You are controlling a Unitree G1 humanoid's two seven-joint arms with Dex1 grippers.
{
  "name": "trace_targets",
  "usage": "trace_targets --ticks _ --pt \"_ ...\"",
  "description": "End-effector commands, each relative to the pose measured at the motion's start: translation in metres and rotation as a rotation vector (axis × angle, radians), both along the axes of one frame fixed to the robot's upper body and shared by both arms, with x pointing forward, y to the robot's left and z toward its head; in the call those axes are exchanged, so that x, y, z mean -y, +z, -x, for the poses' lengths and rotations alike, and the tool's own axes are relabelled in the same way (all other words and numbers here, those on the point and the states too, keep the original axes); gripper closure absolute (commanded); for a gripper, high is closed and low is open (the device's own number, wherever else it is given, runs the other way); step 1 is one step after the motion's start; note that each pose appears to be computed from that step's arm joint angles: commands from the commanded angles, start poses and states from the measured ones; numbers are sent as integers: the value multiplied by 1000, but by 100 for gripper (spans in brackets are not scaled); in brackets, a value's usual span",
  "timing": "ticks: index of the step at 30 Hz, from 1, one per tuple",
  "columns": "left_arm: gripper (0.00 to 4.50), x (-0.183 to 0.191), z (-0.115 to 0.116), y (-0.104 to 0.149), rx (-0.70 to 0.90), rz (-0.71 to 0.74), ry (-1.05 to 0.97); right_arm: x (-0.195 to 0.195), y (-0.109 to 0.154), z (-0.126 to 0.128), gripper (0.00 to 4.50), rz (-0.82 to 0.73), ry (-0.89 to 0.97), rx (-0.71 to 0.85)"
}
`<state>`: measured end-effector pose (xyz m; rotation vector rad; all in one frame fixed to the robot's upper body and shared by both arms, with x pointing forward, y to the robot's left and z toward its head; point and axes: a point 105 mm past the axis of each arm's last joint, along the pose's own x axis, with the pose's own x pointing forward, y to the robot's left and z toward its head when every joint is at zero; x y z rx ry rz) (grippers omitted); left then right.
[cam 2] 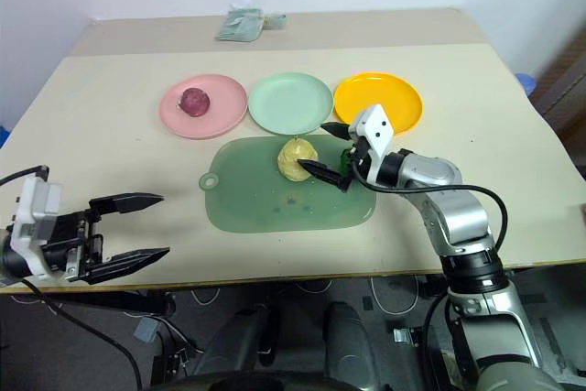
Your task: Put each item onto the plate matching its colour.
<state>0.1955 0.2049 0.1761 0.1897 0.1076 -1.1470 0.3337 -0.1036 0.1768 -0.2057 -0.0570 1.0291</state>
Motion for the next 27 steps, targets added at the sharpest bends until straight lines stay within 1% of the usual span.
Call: trace_targets --ticks 1,8,14,18,23,25,26,27 --pt "7 6 7 8 50 -11 -33 -7 7 -3 0 15 26 20" --pt "7 10 4 7 56 5 -30 -18 4 -7 0 12 61 -30" --pt "7 11 2 7 60 11 -29 -26 -5 -15 0 21 78 -57" --pt "7 13 2 6 63 13 -30 -32 -20 -25 0 50 83 -94" --pt "7 15 1 6 70 17 -25 -35 -29 -29 0 60 99 -106" --pt "0 16 2 5 71 18 -23 -36 -30 -31 55 56 98 -100" --pt "0 16 2 5 71 19 -22 -36 -30 -32 90 56 99 -99" --pt "0 16 2 5 72 20 -21 -37 -30 -32 134 57 101 -97"
